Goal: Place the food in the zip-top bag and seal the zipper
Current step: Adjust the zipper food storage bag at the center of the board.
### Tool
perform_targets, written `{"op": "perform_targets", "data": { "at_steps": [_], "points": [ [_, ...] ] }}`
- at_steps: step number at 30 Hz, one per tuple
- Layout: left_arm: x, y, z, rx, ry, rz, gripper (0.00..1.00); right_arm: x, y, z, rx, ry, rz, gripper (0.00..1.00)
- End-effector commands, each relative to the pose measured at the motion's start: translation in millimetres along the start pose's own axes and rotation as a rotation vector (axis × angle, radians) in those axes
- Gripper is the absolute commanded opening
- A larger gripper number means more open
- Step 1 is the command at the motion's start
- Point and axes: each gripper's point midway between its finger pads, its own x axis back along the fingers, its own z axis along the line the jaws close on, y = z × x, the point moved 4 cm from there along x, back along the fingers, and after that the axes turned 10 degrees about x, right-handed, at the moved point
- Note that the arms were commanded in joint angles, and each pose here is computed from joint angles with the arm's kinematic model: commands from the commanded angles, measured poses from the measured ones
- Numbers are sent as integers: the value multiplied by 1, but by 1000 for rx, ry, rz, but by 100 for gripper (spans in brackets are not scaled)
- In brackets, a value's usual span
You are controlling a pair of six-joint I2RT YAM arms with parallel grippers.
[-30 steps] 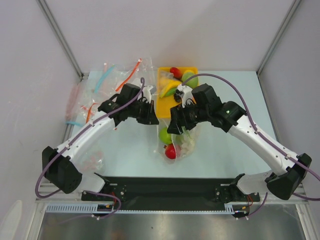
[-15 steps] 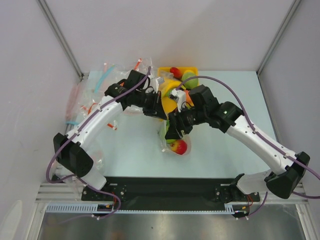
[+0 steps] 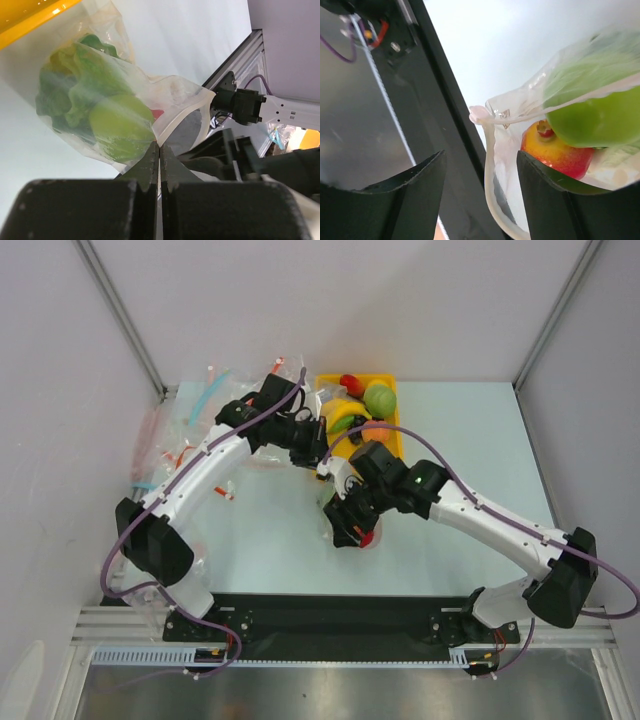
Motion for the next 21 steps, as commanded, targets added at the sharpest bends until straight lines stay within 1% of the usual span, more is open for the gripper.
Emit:
{"op": "perform_targets", "data": {
  "at_steps": [1, 5, 7, 8, 9, 10, 11, 12, 13, 14, 15, 16, 18, 19, 21],
  "points": [
    [8, 12, -19, -18, -68, -41, 0, -14, -13, -8, 74, -84, 43, 64],
    [7, 12, -18, -14, -69, -45, 0, -23, -17, -21, 82, -173, 39, 64],
    [7, 12, -18, -15, -68, -47, 0, -29, -18, -25, 83, -195, 37, 59],
    [7, 13, -18, -17, -69, -49, 0, -31, -18, -28, 82, -206, 38, 55],
    [8, 13, -19, -19, -70, -52, 0, -33, -16, -29, 82, -211, 28, 42],
    [8, 13, -19, -19, -72, -52, 0, -33, -13, -29, 82, -212, 20, 34],
    [7, 13, -19, -22, -76, -54, 0, -34, -10, -28, 83, -200, 15, 16],
    [7, 13, -19, -24, -79, -55, 0, -34, -8, -28, 83, -196, 7, 6],
    [8, 13, -20, -27, -81, -58, 0, -33, -4, -27, 79, -189, -1, 0],
    [8, 12, -19, -28, -81, -59, 1, -32, 2, -24, 81, -167, -17, 0],
    [9, 13, -19, -31, -80, -66, 5, -32, 4, -23, 77, -158, -26, 0],
    [10, 13, -18, -41, -79, -73, 16, -31, 5, -22, 69, -151, -33, 0],
    [16, 15, -17, -65, -69, -101, 25, -33, 7, -20, 58, -125, -56, 0],
    [24, 18, -13, -76, -61, -128, 40, -33, 6, -19, 34, -103, -63, 0],
    [34, 20, -11, -80, -71, -156, 57, -34, 10, -19, 11, -80, -87, 0]
  ]
}}
